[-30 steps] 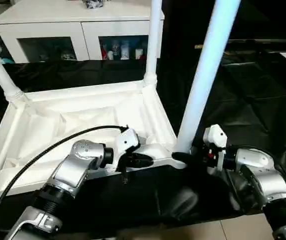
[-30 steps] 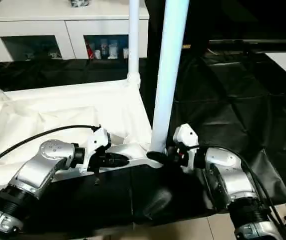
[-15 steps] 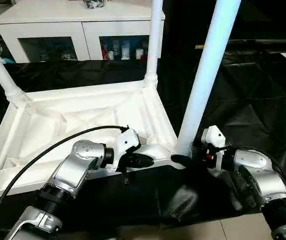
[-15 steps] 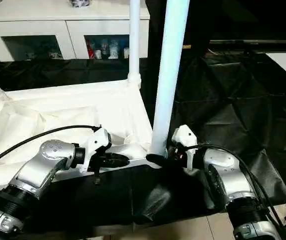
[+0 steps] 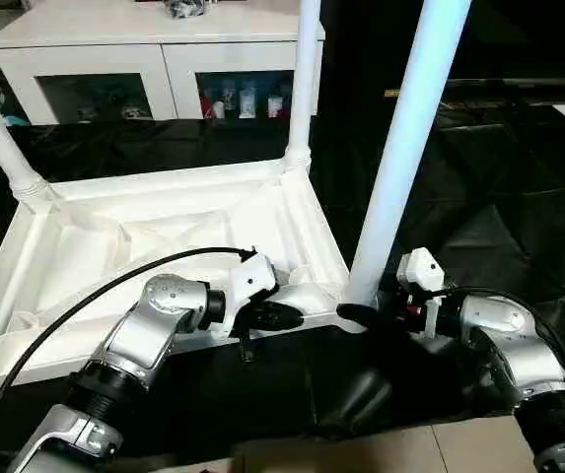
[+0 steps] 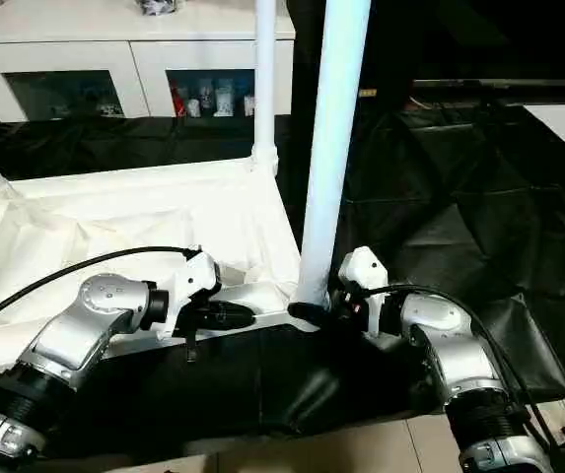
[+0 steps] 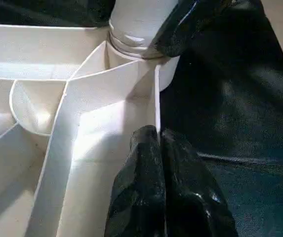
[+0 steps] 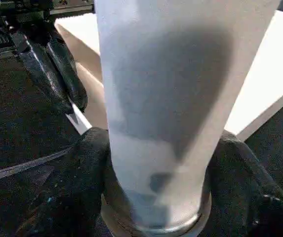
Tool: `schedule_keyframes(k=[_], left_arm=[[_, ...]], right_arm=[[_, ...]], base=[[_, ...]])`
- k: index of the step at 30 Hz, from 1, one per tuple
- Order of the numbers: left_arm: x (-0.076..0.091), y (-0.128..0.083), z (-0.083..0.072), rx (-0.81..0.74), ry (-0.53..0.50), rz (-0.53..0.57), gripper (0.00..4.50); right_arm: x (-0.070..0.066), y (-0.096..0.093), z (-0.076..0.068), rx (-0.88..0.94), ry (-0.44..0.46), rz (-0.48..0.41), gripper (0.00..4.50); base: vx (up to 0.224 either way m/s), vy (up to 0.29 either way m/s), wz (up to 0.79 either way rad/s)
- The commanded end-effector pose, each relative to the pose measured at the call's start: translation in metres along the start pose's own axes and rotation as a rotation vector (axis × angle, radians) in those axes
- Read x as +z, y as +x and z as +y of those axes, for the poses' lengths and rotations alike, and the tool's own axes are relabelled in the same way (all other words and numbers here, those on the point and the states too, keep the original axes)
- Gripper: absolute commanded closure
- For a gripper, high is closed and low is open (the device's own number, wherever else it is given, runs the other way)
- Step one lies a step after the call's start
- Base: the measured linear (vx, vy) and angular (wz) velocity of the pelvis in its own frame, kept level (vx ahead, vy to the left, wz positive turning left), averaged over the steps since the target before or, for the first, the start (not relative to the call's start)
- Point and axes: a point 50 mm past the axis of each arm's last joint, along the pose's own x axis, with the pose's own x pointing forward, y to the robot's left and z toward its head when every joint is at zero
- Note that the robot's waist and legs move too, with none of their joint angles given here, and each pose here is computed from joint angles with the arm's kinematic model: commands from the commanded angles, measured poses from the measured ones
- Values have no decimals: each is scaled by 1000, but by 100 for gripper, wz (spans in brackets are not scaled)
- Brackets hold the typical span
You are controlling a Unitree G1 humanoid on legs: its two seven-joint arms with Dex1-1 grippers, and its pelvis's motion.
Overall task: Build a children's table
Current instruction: Rotate leg to tighten
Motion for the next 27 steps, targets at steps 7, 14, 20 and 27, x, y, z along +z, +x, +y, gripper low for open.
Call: schedule_keyframes(k=[7,14,20,27], left_arm=[[-5,1,-1,-6,34,70,423],[-2,2,5,53,37,57,391],[-4,2,3,38,17,50,420],[-6,3,1,11,-6,50,450]], right_arm=[[-5,1,0,-27,21,28,192],[-5,1,0,-27,18,27,192],[-5,0,0,-25,18,28,192],[-6,0,1,-25,19,29,193]], base=[[0,0,0],[0,0,0],[0,0,0],[0,0,0]])
